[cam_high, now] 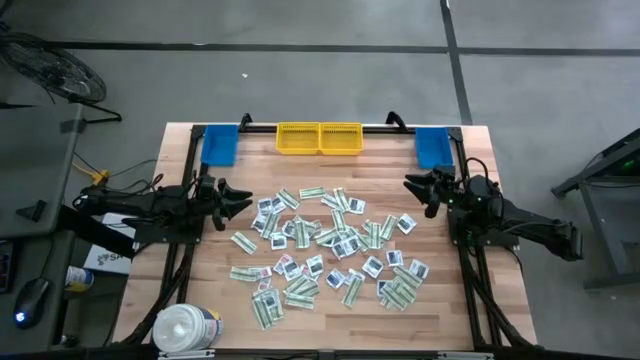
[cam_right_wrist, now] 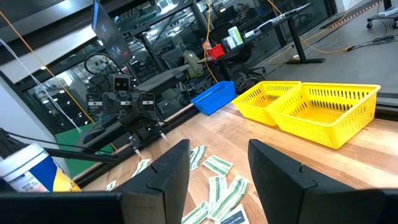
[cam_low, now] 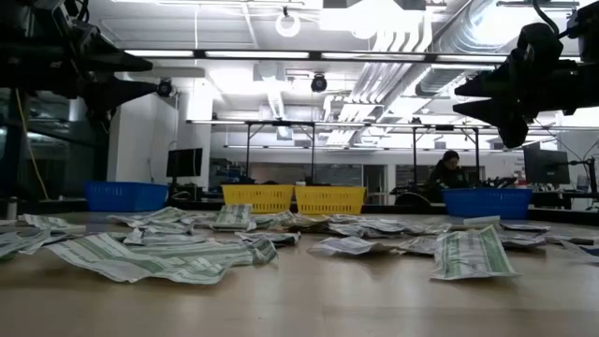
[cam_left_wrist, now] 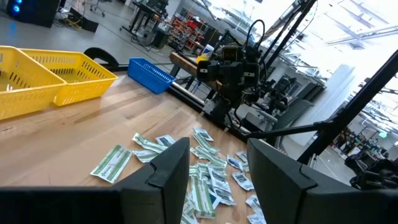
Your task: Pick & Place First Aid Supplies
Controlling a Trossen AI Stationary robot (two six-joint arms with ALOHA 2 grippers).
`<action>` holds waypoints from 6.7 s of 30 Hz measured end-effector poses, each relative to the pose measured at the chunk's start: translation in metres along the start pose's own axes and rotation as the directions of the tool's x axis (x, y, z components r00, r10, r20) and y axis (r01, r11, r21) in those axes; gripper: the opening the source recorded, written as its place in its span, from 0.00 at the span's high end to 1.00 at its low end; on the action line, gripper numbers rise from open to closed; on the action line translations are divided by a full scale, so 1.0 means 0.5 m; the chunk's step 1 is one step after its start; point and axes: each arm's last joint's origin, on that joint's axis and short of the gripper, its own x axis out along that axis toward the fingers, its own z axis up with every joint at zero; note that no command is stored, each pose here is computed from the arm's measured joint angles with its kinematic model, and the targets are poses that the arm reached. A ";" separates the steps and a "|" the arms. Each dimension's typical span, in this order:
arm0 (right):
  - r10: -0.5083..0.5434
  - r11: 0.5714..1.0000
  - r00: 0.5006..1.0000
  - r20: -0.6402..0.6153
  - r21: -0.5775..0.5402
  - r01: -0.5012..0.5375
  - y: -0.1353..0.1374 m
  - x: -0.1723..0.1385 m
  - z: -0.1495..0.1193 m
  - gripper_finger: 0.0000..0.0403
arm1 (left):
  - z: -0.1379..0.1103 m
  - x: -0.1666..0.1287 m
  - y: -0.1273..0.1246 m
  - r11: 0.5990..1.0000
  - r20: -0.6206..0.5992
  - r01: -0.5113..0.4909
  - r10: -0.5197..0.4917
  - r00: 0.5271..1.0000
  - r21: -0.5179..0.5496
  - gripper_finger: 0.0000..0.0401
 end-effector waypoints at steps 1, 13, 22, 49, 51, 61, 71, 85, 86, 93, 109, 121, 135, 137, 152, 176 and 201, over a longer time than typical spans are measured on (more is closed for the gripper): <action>0.001 1.000 1.000 0.003 0.027 -0.001 0.000 0.000 0.001 0.61 | 0.000 0.000 0.000 1.000 0.000 -0.001 0.001 1.000 0.000 0.60; -0.034 0.998 0.999 0.037 0.045 0.033 -0.001 0.000 0.004 0.61 | 0.000 0.000 0.000 1.000 0.000 0.000 0.000 1.000 0.000 0.60; -0.160 0.986 0.976 -0.148 -0.064 0.152 0.029 -0.010 0.060 0.61 | 0.000 0.000 0.000 1.000 0.000 -0.001 0.001 1.000 0.000 0.60; -0.494 0.797 0.247 -0.834 -0.321 0.512 0.075 0.162 0.069 0.64 | 0.000 0.000 0.000 1.000 0.000 -0.001 0.001 1.000 0.000 0.60; -0.496 0.796 0.200 -0.845 -0.351 0.494 0.087 0.173 0.057 0.65 | 0.000 0.000 0.000 1.000 0.000 0.000 0.000 1.000 0.000 0.60; -0.526 0.734 -0.002 -0.850 -0.455 0.503 0.115 0.165 -0.048 0.65 | 0.000 0.000 0.000 1.000 -0.001 -0.001 0.001 1.000 0.001 0.60; -0.585 0.656 0.009 -0.811 -0.466 0.594 0.099 0.144 -0.098 0.65 | 0.000 0.000 0.000 1.000 0.000 -0.001 0.001 1.000 0.001 0.60; -0.594 0.627 0.024 -0.804 -0.444 0.640 0.060 0.118 -0.134 0.65 | 0.000 0.000 0.000 1.000 0.000 -0.001 0.001 1.000 0.000 0.60; -0.589 0.629 0.025 -0.807 -0.439 0.642 0.060 0.118 -0.134 0.65 | 0.000 0.000 0.000 1.000 0.000 -0.001 0.001 1.000 0.001 0.60; -0.564 0.627 0.018 -0.826 -0.414 0.659 0.062 0.118 -0.136 0.69 | 0.000 0.000 0.000 1.000 0.000 -0.001 0.001 1.000 0.001 0.60; -0.538 0.646 0.025 -0.843 -0.393 0.654 0.064 0.121 -0.138 0.97 | 0.000 0.000 0.000 1.000 0.000 -0.001 0.001 1.000 0.000 0.60; -0.547 0.646 -0.030 -0.836 -0.445 0.620 0.090 0.144 -0.097 1.00 | 0.000 0.000 0.000 1.000 0.000 -0.001 0.001 1.000 0.000 0.60; -0.651 0.598 -0.027 -0.759 -0.534 0.597 0.069 0.211 0.053 1.00 | 0.000 0.000 0.000 1.000 0.000 0.000 0.000 1.000 0.001 0.60; -0.665 0.588 -0.027 -0.746 -0.545 0.597 0.059 0.218 0.078 1.00 | 0.000 0.000 0.000 1.000 0.000 -0.001 0.001 1.000 0.000 0.60; -0.697 0.456 -0.108 -0.708 -0.555 0.695 -0.080 0.196 0.193 1.00 | 0.000 0.000 0.000 1.000 0.000 -0.001 0.001 1.000 0.001 0.60; -0.846 0.142 0.009 -0.533 -0.209 0.968 -0.166 0.203 0.247 1.00 | 0.000 0.000 0.000 1.000 0.000 -0.001 0.001 1.000 0.001 0.60; -0.839 -0.259 -0.310 -0.446 -0.174 0.950 -0.230 0.211 0.132 1.00 | 0.000 0.000 0.000 1.000 -0.001 -0.001 0.001 1.000 0.001 0.60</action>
